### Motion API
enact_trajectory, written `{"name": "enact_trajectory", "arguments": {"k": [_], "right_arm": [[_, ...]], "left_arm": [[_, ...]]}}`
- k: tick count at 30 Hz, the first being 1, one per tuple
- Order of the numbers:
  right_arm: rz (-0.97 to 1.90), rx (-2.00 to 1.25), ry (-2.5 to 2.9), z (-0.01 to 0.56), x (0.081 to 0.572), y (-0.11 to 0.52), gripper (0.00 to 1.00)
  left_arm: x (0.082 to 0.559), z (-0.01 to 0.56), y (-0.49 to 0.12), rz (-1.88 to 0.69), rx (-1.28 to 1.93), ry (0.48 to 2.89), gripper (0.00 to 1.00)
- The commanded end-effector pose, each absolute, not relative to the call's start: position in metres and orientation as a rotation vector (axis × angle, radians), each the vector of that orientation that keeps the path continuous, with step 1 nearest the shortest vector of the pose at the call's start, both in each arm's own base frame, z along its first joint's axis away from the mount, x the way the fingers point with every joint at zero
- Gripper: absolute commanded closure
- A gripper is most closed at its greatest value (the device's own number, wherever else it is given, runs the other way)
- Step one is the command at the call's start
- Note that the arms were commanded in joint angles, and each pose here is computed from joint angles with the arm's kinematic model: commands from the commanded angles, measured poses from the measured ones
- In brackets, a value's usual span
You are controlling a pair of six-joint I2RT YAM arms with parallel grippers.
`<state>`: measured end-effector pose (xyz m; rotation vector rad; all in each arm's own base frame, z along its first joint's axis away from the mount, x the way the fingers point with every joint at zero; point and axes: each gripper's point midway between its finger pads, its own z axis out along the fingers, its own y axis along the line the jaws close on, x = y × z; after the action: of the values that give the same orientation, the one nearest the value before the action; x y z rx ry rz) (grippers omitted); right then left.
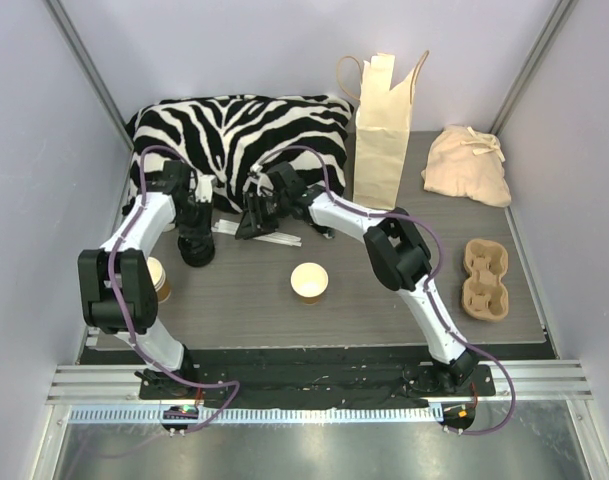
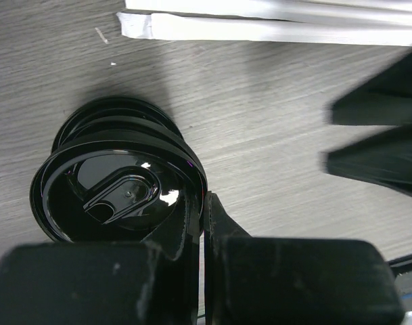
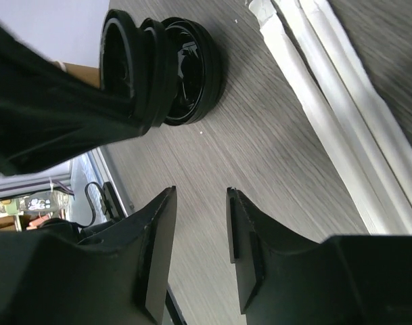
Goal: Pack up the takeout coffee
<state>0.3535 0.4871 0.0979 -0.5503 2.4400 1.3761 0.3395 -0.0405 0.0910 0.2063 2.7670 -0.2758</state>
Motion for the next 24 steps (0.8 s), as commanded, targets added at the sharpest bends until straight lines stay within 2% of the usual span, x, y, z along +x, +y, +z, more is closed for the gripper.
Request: {"name": "enact_trajectory", "arguments": {"k": [1, 20, 24], "right_arm": [[1.473, -0.579, 2.325, 0.123, 0.354, 0.519, 0.58], [1.557, -0.518, 2.238, 0.128, 0.361, 0.55, 0.61], [1.546, -0.513, 2.234, 0.123, 0.363, 0.555, 0.65]], "left_arm": [[0.333, 0.098, -0.043, -0.34, 0.207, 2.751, 1.0], [0.338, 0.096, -0.035, -0.425, 0.172, 2.728, 1.0], [0.337, 0.099, -0.036, -0.437, 0.173, 2.72, 1.0]]}}
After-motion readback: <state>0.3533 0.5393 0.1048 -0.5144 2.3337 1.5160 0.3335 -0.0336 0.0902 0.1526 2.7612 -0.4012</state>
